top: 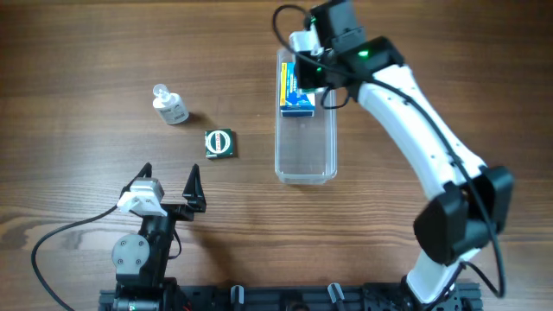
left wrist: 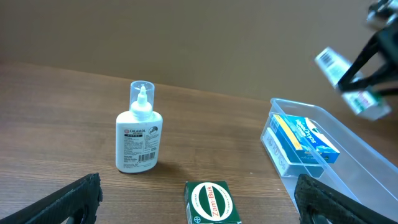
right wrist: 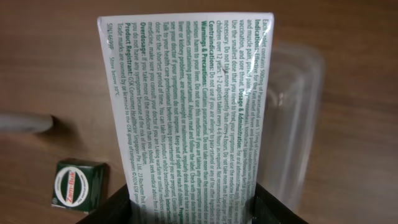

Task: Pack container
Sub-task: 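Carry the Panadol box with the right gripper into the container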

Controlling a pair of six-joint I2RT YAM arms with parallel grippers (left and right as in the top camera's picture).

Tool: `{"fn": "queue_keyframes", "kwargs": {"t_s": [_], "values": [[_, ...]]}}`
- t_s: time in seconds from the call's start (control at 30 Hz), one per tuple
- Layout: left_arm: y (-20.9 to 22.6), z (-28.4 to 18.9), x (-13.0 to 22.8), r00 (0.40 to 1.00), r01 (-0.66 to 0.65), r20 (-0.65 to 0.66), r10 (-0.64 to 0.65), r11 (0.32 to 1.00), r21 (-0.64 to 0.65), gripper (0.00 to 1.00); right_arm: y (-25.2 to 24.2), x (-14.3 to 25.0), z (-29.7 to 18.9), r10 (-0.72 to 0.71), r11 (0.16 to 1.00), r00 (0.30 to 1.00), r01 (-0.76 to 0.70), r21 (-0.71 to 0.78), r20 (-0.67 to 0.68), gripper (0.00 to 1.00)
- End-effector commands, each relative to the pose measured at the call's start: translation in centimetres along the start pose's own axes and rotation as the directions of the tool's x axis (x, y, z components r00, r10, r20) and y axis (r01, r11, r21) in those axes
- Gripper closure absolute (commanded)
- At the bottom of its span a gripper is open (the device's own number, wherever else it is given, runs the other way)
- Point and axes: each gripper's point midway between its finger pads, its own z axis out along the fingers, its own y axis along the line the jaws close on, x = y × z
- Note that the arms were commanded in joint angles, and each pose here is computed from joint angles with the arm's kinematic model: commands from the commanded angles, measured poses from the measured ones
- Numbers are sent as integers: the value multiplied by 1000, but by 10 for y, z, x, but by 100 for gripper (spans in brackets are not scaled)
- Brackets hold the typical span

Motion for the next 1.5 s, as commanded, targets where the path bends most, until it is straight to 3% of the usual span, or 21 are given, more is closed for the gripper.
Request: {"fn": "queue_keyframes", "kwargs": {"t_s": [0.0,0.5,1.1,1.33,1.47], "values": [[0,0,1,1000,-19,-2,19,1000,7,0,-6,13,32,46,998,997,-44,41,-62,51],[0,0,2,1000,-19,-3,19,1000,7,0,-9,38,73,77,996,984,-70,50,-161,47],[0,0,2,1000,-19,-3,19,1000,7,0,-2,14,78,110,994,992,-109,19,-64,48],[0,0,2,1000,-19,-3,19,1000,7,0,-7,-27,31,67,996,995,-71,53,69,48],[0,0,2,1000,-19,-3,19,1000,7,0,-21,-27,-16,1,995,997,-8,97,76,48]]}}
